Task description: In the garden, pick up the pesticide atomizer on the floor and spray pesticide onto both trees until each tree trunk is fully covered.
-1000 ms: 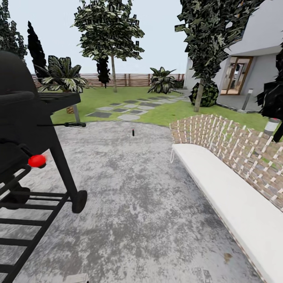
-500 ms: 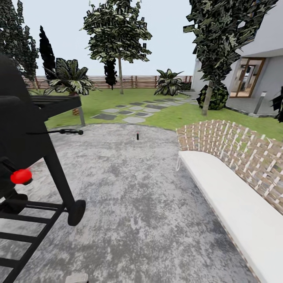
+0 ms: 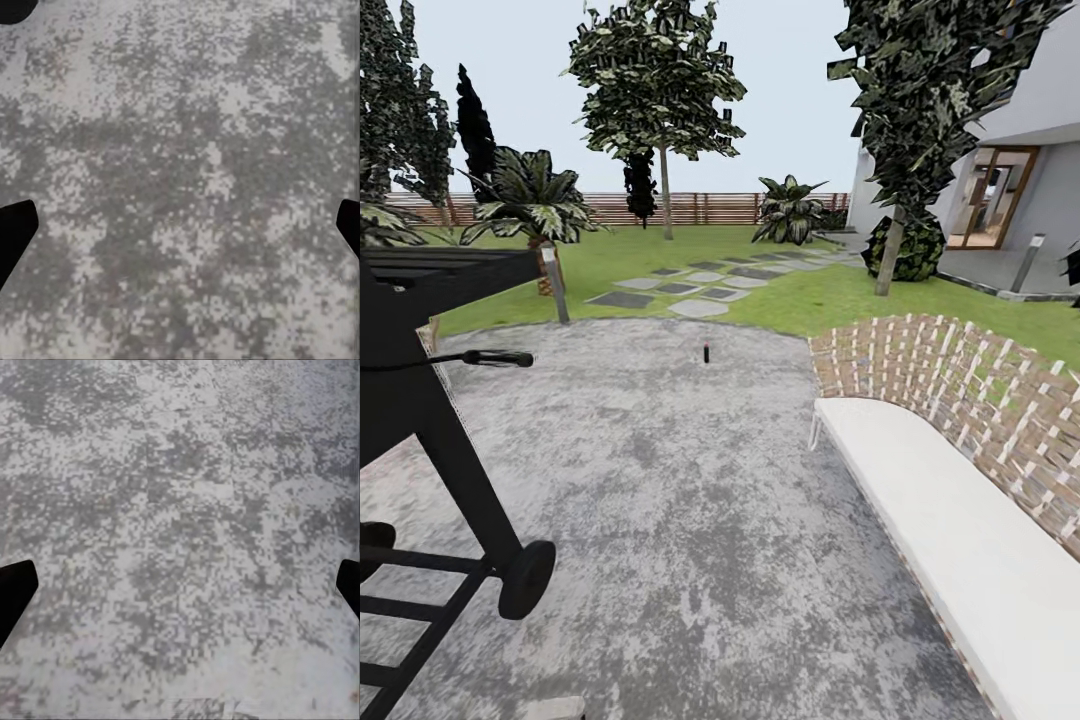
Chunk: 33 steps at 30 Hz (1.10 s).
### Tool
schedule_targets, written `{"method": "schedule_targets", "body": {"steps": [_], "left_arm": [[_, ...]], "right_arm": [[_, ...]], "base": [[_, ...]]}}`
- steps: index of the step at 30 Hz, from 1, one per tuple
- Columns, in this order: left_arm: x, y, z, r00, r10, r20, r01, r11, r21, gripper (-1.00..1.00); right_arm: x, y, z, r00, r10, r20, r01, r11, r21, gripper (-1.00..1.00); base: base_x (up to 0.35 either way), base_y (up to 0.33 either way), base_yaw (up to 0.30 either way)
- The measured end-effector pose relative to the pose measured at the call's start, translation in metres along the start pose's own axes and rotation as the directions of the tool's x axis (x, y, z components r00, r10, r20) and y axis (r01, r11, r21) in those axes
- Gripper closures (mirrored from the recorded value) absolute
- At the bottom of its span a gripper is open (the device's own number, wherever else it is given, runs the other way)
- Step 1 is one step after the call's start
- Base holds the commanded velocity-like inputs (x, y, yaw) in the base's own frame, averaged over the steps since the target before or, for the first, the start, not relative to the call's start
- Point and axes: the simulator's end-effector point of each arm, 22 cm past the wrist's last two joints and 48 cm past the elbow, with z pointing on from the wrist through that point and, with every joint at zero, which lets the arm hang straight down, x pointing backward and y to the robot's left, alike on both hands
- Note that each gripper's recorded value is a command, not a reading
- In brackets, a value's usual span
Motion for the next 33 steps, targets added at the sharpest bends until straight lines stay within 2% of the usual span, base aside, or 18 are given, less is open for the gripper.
{"method": "schedule_targets", "body": {"steps": [9, 19, 33], "left_arm": [[0.0002, 0.0, 0.0, 1.0, 0.0, -0.001, 0.0, 1.0, 0.0, -1.0], [-0.0014, 0.0002, -0.0003, 1.0, -0.002, 0.003, 0.002, 1.0, -0.001, -1.0], [-0.0015, 0.0002, -0.0003, 1.0, -0.003, 0.003, 0.003, 1.0, -0.001, -1.0]], "right_arm": [[-0.0001, 0.0004, 0.0, 1.0, -0.001, 0.0, 0.001, 1.0, -0.001, -1.0], [-0.0019, 0.0022, 0.0, 1.0, -0.001, 0.005, 0.001, 1.0, -0.004, -1.0], [0.0, 0.0008, -0.0002, 1.0, -0.003, 0.0, 0.003, 1.0, -0.002, -1.0]], "base": [[0.341, -0.086, 0.003], [0.341, -0.086, 0.166], [0.341, -0.066, 0.002]]}}
